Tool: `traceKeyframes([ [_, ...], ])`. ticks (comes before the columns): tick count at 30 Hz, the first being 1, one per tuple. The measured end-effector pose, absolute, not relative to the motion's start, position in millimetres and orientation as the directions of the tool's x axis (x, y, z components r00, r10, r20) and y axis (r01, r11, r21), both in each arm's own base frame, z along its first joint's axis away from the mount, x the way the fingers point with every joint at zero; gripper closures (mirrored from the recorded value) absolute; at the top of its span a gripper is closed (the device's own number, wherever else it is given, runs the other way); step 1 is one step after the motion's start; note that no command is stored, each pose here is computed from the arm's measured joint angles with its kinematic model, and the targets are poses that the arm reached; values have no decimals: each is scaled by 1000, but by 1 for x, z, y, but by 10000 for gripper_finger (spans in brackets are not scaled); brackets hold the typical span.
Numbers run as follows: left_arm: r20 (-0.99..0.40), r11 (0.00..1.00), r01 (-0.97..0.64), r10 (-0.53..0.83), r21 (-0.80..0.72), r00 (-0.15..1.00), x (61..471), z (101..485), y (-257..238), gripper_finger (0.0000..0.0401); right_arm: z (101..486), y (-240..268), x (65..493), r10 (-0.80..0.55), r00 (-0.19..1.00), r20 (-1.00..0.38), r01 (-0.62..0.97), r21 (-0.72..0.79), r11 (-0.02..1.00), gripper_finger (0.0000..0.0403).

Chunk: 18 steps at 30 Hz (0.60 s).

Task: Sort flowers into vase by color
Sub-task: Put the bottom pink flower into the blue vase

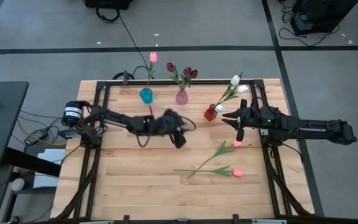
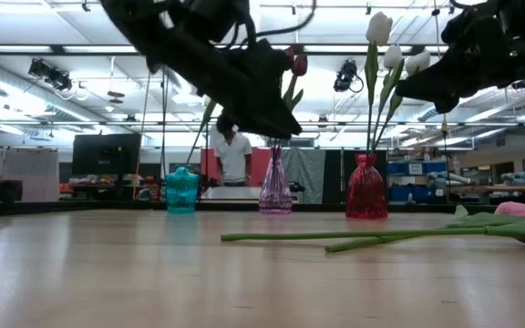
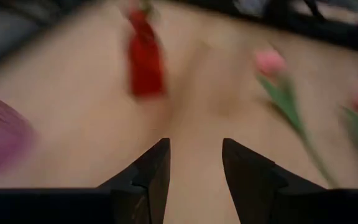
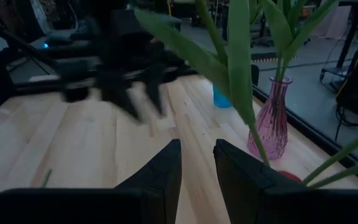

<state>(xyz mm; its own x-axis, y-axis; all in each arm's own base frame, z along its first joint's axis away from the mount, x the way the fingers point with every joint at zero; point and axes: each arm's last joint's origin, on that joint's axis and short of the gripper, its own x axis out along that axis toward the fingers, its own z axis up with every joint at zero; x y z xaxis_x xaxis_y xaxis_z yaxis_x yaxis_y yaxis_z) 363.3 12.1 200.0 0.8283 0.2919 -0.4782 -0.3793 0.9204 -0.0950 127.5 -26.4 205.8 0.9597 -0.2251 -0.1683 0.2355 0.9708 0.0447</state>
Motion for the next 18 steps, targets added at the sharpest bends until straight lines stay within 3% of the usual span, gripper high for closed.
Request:
traceKeyframes([
  [3,-582,933,-329,189,-143,791,371,198,-14,249,203,-26,127,-224,954,-200,237,42,971,292],
  [9,-638,952,-257,93,-168,764,399,202,-62,249,203,-24,127,-151,968,-200,166,56,985,292],
  [18,-653,955,-258,103,-145,751,451,198,-90,249,203,-25,127,-171,965,-201,191,83,978,292],
])
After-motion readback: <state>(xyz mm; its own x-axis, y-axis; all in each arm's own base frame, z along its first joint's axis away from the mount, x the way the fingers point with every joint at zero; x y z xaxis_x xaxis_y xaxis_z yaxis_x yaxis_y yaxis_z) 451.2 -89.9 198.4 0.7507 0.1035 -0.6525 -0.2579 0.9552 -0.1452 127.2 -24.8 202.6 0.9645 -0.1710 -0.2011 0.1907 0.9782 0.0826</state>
